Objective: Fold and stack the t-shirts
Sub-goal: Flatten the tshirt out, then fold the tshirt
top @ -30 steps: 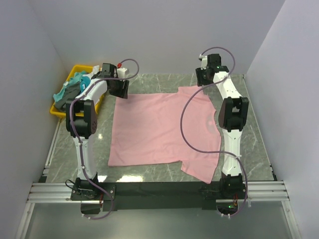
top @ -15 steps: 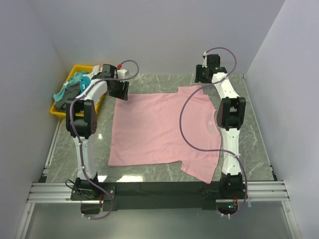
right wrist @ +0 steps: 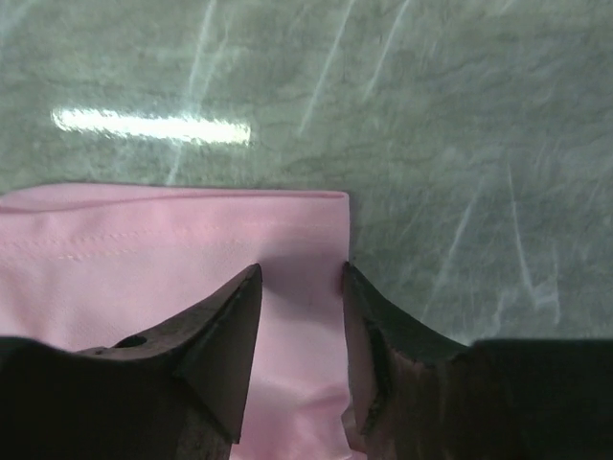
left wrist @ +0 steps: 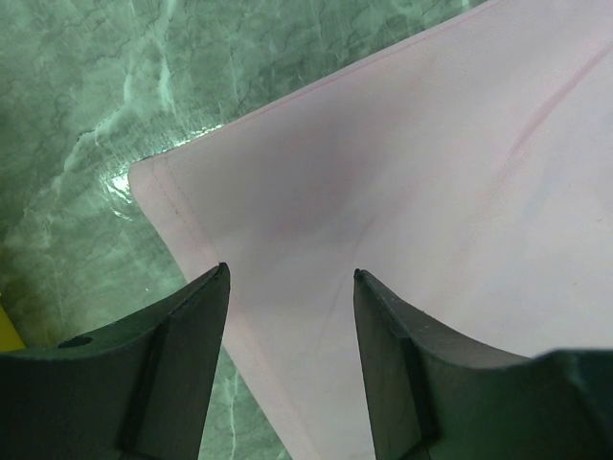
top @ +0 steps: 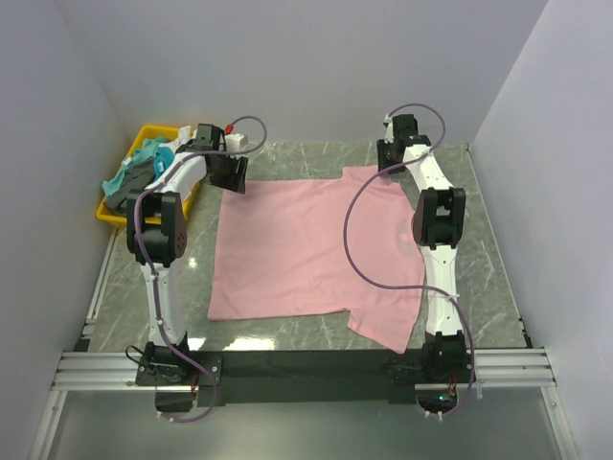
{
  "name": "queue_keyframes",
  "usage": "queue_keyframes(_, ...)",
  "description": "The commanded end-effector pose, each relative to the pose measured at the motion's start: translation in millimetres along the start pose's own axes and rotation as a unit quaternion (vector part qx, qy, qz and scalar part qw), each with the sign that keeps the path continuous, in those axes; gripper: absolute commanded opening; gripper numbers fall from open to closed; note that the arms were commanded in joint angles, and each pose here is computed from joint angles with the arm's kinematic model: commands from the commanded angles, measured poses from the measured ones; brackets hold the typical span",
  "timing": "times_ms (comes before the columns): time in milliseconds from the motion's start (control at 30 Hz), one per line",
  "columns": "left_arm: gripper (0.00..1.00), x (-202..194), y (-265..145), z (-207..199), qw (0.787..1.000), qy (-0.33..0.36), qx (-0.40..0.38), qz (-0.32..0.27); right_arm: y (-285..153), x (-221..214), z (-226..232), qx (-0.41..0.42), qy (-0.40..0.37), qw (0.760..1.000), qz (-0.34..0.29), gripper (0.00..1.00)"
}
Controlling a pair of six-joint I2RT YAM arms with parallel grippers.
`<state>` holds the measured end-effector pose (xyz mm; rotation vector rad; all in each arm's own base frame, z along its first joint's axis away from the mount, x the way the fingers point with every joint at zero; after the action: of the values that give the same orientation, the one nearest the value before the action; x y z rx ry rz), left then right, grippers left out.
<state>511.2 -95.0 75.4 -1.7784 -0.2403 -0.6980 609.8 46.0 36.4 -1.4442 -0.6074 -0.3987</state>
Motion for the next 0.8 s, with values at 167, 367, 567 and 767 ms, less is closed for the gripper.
queue_keyframes(167, 0.6, 9, 1, 0, 1.0, 0.001, 0.002, -0.009, 4, -15, 9, 0.009, -0.039, 0.999, 0.035, 0.32)
queue_keyframes(367, 0.6, 30, 2, 1, 1.0, 0.003, -0.002, -0.028, 2, -13, 11, -0.002, -0.062, 0.998, 0.034, 0.0)
queue_keyframes(567, 0.58, 47, 7, 12, 0.999, -0.004, 0.016, -0.05, -19, 24, 5, -0.027, -0.095, 0.994, -0.04, 0.0)
queue_keyframes(767, 0.56, 56, 11, 27, 0.997, -0.006, 0.04, -0.065, -45, 65, 5, -0.032, -0.099, 0.989, -0.106, 0.0)
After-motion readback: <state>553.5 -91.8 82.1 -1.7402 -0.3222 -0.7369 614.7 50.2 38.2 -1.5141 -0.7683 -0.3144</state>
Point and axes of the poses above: each gripper's point midway between its finger pads, its own y axis out along the fingers, its own z axis along the line the jaws close on, x = y × z, the point moved 1 cm from there along -y, back along the fingers, and after that the axes turned 4 degrees about -y, right-handed, at the moved point
